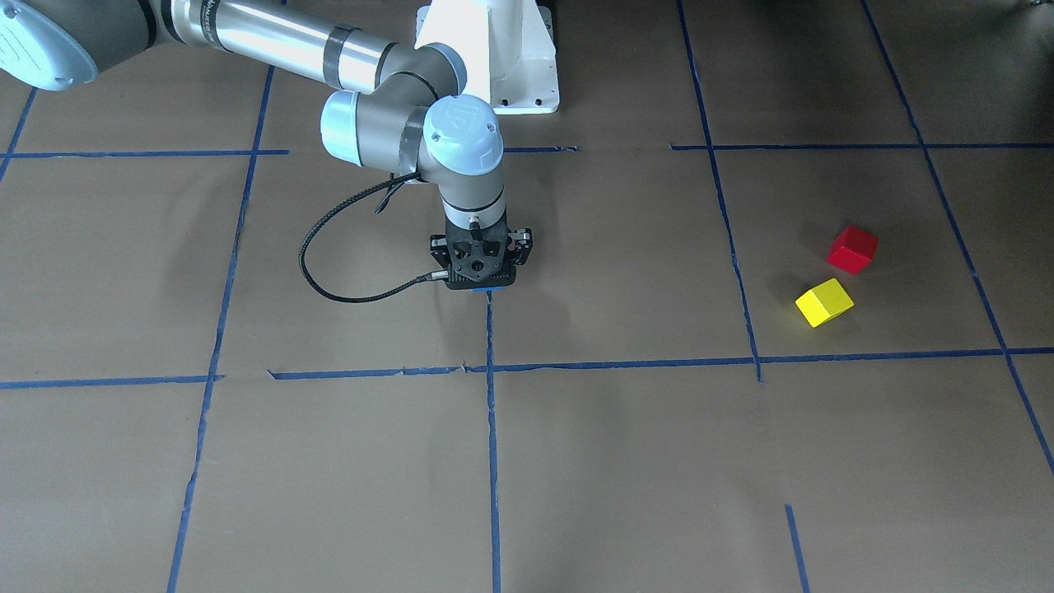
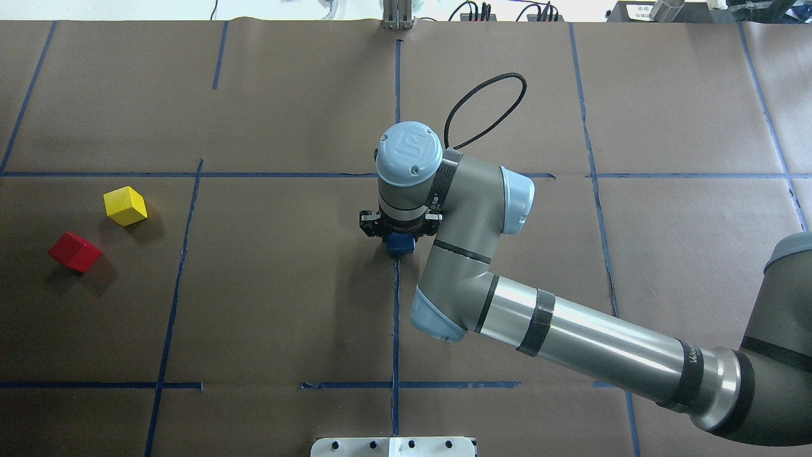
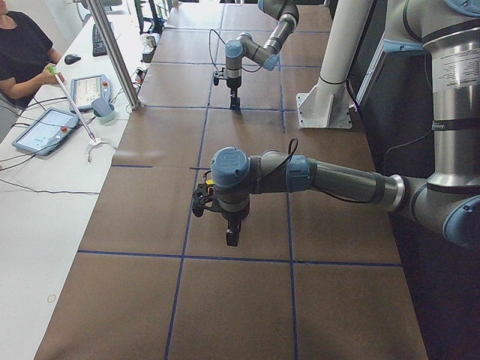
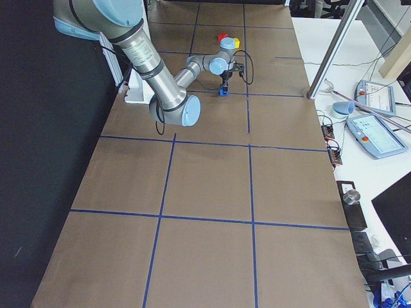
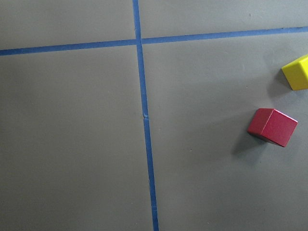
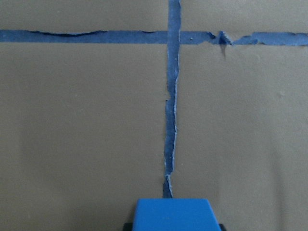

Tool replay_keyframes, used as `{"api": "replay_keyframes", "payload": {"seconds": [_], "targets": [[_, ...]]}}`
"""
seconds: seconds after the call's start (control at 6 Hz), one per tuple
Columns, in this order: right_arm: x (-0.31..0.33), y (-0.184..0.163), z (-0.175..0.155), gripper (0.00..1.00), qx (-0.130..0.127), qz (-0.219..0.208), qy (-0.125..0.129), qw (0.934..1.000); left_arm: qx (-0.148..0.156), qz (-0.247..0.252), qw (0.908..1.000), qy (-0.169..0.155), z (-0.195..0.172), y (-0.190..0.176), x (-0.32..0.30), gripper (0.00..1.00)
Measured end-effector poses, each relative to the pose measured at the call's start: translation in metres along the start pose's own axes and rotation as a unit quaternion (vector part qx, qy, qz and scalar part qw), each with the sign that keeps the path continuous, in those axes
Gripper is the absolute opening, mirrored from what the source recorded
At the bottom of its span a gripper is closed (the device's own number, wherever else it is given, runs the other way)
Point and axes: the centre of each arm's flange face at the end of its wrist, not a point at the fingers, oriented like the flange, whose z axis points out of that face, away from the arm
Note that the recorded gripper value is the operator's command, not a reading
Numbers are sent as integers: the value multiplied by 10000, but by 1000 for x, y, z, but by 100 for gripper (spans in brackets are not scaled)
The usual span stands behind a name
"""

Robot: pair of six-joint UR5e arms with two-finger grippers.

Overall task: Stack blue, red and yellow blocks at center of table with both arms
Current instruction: 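Release the blue cube and raise the right gripper while the left reaches out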

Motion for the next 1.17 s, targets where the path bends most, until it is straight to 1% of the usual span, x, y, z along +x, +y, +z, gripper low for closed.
{"api": "replay_keyframes", "payload": {"seconds": [0.33,0.5,0.67,0.83,1.0,1.17], "targets": [[-3,1,-8,100,30,-293,-77,9995,30,101,9999,-11,1,-3,4,100],[-4,0,-24,100,94,-412,-203,9989,54,285,9996,-18,8,-9,14,100],[7,-4,-54,100,187,-419,-388,9982,6,519,9987,-4,23,-17,33,100],[42,-8,-92,100,249,-344,-596,9973,-54,997,9950,40,47,-28,67,100],[96,-9,-121,100,182,-191,-733,9970,-84,1655,9861,125,80,-35,110,100],[146,-1,-134,100,102,-62,-778,9969,-106,2154,9763,182,110,-41,143,100]]}}
